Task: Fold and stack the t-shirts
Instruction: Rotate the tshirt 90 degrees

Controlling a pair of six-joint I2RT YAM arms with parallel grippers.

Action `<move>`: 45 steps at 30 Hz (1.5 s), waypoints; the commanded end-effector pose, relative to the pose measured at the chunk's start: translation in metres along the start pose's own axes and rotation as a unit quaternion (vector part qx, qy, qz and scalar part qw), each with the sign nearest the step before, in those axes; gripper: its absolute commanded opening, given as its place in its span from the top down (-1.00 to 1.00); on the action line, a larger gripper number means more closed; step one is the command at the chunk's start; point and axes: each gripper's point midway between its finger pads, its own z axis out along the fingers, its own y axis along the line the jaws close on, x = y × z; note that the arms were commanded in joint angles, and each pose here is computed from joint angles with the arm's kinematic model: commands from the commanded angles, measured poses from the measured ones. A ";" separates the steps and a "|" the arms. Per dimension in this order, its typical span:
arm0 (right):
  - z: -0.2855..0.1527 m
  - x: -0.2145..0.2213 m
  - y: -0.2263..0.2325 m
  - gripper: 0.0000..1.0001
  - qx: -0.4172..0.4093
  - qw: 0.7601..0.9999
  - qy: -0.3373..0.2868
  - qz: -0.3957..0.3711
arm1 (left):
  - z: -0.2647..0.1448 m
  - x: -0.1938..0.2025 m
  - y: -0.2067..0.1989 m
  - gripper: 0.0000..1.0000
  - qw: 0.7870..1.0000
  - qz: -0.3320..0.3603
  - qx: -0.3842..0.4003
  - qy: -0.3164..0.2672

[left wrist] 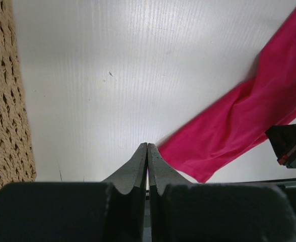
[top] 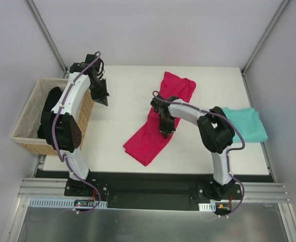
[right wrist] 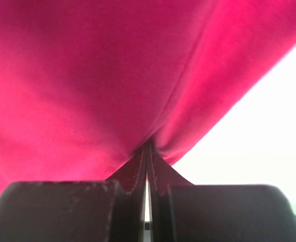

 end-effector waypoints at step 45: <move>-0.063 -0.208 -0.153 0.98 0.147 0.981 -0.127 0.018 | -0.021 -0.028 -0.006 1.00 0.999 -0.025 -0.002 -0.034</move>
